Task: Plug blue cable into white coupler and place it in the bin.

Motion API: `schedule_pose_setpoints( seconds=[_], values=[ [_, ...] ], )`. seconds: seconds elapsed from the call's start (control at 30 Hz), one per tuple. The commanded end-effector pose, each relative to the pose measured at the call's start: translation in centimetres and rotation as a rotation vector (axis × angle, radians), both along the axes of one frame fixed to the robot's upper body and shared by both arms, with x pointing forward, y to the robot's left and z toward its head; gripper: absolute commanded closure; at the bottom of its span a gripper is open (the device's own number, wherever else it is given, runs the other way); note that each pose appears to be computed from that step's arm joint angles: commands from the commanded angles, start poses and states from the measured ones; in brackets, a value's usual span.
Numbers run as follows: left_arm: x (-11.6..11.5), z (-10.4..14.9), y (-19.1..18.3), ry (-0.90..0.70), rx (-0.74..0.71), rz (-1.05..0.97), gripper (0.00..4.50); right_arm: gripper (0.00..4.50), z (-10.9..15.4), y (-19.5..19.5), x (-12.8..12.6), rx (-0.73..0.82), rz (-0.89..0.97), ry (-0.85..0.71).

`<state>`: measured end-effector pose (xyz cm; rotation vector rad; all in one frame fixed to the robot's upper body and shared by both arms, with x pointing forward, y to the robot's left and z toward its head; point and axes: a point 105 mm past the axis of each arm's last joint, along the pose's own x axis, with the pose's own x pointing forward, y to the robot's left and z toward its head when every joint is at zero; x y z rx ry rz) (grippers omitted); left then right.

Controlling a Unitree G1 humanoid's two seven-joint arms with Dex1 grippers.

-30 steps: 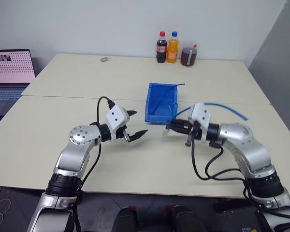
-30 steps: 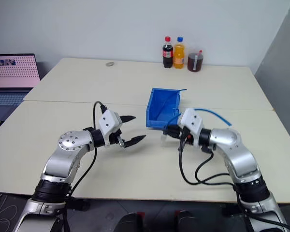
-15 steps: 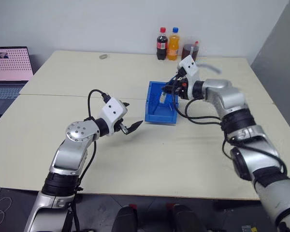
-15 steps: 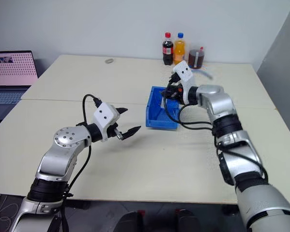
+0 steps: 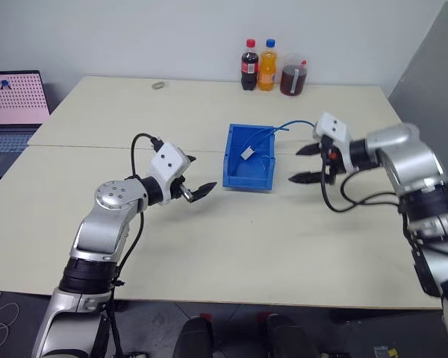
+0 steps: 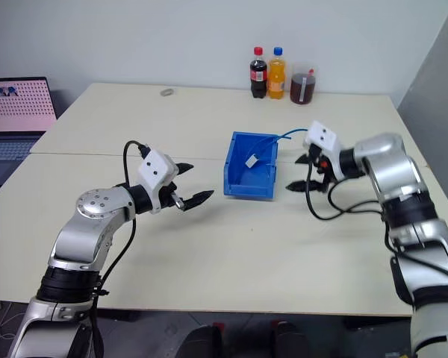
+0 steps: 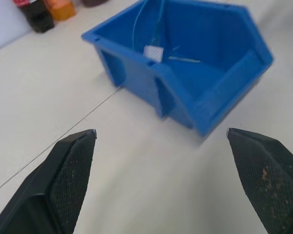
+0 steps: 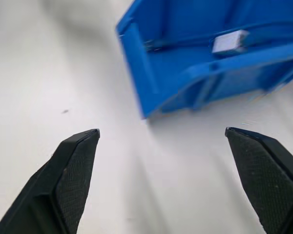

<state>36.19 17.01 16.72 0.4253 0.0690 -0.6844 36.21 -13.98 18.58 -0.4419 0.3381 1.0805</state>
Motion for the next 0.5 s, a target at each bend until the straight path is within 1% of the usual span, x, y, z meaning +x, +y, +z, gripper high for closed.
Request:
schedule_pose_setpoints(
  seconds=[0.03, 0.1, 0.17, 0.23, 0.3, 0.4, 0.5],
  values=[
    [-0.3, 1.5, 2.5, -0.067, -0.026, 0.083, 0.00, 0.08, 1.8, -0.1, -2.2, 0.181, -0.161, -0.095],
    [-0.5, 1.5, 3.3, -0.059, -0.054, 0.106, 0.00, 0.08, 1.4, -0.6, -2.9, 0.267, -0.319, -0.117],
    [-0.6, 1.5, 3.7, -0.053, -0.063, 0.127, 0.00, 0.08, 0.7, -0.9, -3.7, 0.308, -0.436, -0.109],
    [-0.6, 1.6, 3.7, -0.052, -0.069, 0.129, 0.00, 0.08, -0.1, -0.2, -4.8, 0.308, -0.459, -0.105],
    [-0.6, 1.6, 3.3, -0.036, -0.087, 0.124, 0.00, 0.08, -0.7, 0.6, -5.2, 0.319, -0.475, -0.100],
    [-0.7, 1.5, 2.8, -0.014, -0.105, 0.104, 0.00, 0.08, -0.9, 1.0, -4.8, 0.314, -0.493, -0.119],
    [-1.0, 1.2, 2.2, 0.025, -0.125, 0.069, 0.00, 0.08, -0.3, 1.0, -3.7, 0.311, -0.496, -0.161]
  ],
)
